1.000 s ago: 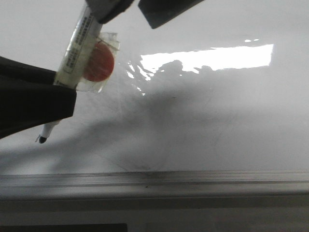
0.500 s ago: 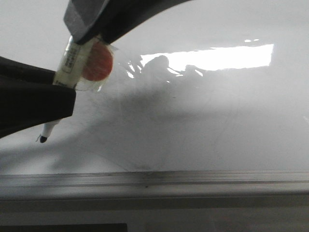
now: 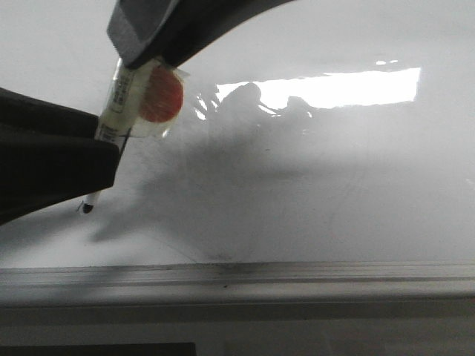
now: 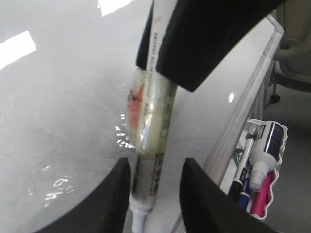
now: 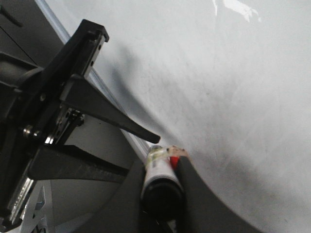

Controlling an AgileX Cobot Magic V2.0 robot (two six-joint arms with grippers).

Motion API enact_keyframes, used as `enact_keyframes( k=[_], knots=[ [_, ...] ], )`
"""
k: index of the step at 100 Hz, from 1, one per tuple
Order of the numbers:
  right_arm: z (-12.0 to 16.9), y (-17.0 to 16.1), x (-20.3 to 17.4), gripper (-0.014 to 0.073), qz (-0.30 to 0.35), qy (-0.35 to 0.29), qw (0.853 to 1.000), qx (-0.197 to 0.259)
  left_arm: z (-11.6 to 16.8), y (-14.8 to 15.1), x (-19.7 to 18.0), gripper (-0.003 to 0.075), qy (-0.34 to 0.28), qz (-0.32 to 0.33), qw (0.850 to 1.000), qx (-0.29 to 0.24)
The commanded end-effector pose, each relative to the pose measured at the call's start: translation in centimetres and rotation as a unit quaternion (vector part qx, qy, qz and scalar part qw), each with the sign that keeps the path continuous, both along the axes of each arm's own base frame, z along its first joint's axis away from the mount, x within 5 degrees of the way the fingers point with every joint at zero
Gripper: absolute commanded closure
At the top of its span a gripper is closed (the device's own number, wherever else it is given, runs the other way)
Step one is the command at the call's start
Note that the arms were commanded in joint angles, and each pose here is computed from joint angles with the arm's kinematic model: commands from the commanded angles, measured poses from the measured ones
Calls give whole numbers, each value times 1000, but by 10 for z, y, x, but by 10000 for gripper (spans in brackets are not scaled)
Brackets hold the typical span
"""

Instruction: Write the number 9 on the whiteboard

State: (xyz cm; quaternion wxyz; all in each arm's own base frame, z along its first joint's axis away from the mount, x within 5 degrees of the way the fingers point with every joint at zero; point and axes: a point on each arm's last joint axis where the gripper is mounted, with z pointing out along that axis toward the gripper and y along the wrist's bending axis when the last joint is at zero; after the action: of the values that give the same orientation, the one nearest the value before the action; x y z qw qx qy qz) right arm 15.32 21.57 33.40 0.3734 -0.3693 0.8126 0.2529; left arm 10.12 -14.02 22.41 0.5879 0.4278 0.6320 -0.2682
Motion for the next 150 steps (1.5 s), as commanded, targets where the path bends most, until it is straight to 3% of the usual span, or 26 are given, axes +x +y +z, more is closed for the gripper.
enact_keyframes(
  k=[1,10,33,68,89,121,150],
  knots=[
    [24,-6,2,664,-10,-42,998,40,17,1,1,458,-4,12,998,-62],
    [29,-15,3,659,-20,-45,998,42,22,8,-3,458,-1,26,997,-77],
    [43,-45,14,657,-80,-60,993,58,25,29,-9,458,25,70,996,-55],
    [51,-49,35,657,-117,-73,988,76,33,34,-13,459,16,72,994,-82],
    [29,-38,33,658,-93,-4,996,13,33,34,-13,459,16,72,994,-82],
    [72,-52,39,658,-118,-72,989,54,33,34,-13,459,16,72,994,-82],
    [14,-45,32,658,-108,34,994,-8,33,34,-13,459,16,72,994,-82]
  ],
)
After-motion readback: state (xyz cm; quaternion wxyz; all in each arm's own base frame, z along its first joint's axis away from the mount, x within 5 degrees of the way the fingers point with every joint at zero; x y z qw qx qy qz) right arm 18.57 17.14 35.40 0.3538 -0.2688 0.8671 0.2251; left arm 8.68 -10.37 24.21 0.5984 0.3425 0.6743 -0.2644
